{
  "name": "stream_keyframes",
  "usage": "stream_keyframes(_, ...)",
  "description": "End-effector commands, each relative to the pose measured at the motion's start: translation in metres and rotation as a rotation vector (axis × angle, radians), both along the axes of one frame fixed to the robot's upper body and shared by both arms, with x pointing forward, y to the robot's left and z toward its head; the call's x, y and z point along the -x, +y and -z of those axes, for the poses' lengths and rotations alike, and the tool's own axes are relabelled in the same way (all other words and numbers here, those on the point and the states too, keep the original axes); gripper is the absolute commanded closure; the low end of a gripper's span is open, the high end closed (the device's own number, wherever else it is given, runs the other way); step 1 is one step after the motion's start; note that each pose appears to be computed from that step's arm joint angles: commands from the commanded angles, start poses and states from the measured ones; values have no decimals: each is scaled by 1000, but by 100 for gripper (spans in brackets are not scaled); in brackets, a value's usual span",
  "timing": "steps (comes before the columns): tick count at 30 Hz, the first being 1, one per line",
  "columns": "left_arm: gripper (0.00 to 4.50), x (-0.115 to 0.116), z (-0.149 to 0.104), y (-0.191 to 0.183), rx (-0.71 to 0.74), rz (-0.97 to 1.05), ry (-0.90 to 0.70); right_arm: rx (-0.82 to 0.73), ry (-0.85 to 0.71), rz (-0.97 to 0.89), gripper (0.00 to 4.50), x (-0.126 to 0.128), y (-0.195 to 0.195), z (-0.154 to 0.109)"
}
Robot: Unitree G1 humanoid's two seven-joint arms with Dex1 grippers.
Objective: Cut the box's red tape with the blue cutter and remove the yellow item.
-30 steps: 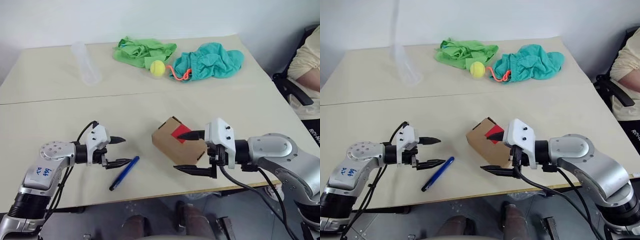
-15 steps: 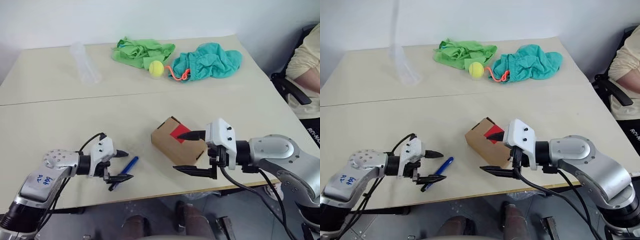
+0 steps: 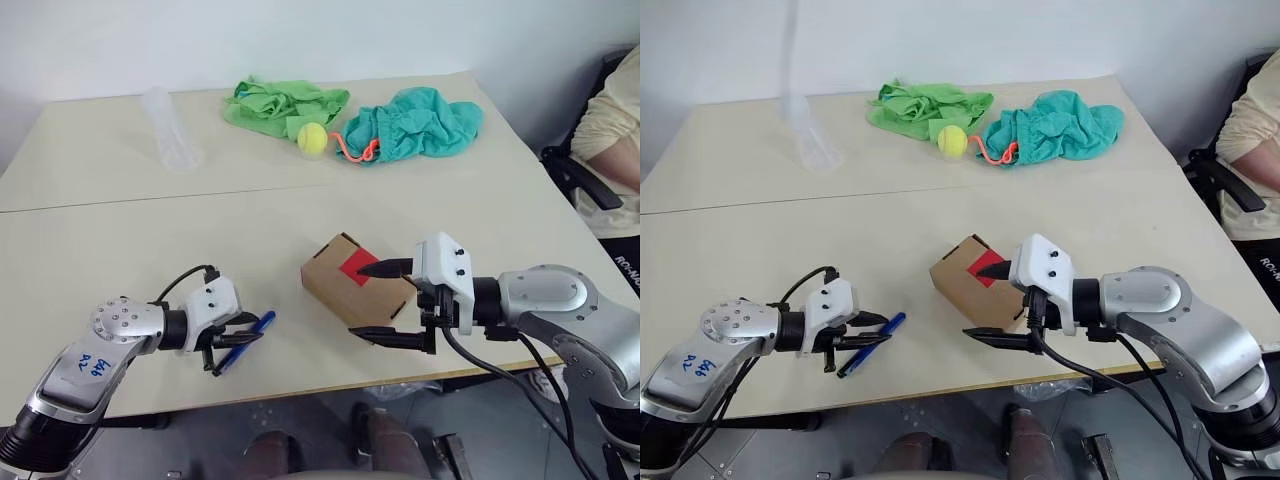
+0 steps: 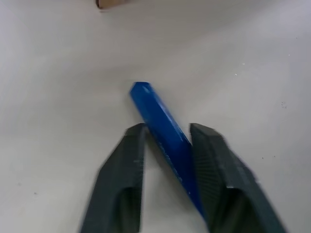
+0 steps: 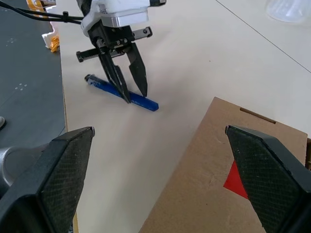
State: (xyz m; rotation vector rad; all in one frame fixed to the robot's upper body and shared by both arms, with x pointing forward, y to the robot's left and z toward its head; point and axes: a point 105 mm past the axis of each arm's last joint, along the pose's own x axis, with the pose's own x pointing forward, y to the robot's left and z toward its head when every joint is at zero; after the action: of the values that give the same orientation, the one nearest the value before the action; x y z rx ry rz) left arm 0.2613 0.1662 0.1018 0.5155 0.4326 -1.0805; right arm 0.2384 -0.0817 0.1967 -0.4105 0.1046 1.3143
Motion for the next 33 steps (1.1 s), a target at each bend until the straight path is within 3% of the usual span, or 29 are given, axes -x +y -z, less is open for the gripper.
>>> stream_keyframes(1, 420, -3, 27, 13, -55, -126, 65, 1, -44, -24, 0, 3, 2, -8)
stream_keyframes(2, 444, -7, 25, 14, -37, -161, 53, 0, -44, -24, 0, 3, 2, -8)
stream_keyframes(7, 448, -21, 12, 17, 124, -330, 93, 1, -41, -23, 0, 2, 1, -7)
stream_keyframes(15, 448, -14, 10, 15, 143, -324, 168, -1, -41, -28, 0, 2, 2, -7)
stream_keyframes(20, 448, -33, -25, 20, 283, -299, 34, 0, -41, -30, 0, 1, 2, -7)
stream_keyframes(28, 448, -30, -49, 52, 237, -220, -97, -2, -44, -34, 0, 3, 3, -7)
stream_keyframes(31, 448, -21, -51, 50, 240, -149, -78, -3, -44, -38, 0, 4, 4, -6)
stream_keyframes(33, 410, -19, -50, 50, 213, -133, -45, -4, -45, -41, 0, 4, 4, -6)
